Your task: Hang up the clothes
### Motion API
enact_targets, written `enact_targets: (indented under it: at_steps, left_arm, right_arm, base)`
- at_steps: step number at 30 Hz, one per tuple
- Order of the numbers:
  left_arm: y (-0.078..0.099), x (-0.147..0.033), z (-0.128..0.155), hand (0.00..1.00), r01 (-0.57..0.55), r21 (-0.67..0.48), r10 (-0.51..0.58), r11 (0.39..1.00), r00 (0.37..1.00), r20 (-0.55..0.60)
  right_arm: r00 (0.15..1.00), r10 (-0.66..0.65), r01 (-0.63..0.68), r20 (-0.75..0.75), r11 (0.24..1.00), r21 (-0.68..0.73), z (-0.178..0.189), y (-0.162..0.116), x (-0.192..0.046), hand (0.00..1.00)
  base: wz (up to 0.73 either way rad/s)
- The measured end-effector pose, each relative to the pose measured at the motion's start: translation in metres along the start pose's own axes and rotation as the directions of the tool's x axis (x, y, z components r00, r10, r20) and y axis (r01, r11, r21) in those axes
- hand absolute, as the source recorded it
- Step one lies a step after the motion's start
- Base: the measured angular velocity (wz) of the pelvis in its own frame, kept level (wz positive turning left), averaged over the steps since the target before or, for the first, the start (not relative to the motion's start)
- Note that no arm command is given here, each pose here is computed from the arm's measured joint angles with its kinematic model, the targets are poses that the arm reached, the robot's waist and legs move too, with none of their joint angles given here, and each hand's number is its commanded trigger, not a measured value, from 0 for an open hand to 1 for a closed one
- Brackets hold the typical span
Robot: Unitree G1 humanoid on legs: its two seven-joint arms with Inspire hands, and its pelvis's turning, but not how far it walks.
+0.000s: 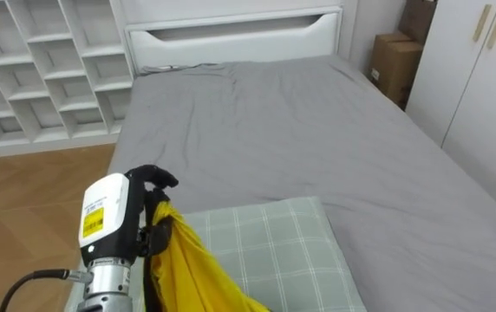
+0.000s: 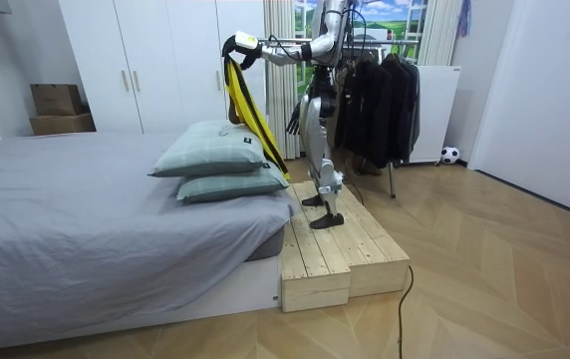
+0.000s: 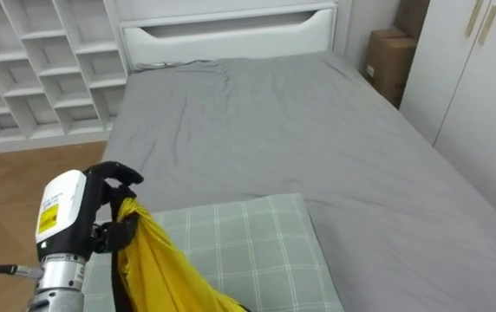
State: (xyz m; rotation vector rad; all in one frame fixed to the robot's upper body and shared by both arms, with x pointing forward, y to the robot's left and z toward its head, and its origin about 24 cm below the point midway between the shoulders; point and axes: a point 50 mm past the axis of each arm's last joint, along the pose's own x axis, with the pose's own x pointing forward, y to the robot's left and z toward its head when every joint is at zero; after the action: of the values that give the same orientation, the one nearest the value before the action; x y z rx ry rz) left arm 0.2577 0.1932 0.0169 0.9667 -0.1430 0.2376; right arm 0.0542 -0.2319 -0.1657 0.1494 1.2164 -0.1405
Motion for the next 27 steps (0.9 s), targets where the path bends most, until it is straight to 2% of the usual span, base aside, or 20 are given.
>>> enact_targets:
  at_steps: [27]
  left_arm:
    - [-0.0012,-0.0019,-0.0007,1.0,0.004,-0.002,-0.004,1.0,1.0,-0.005]
  right_arm:
    - [1.0,0.005,-0.005,0.001,1.0,0.005,0.0006,-0.0003,0.0,0.0]
  base:
    - [0.0]
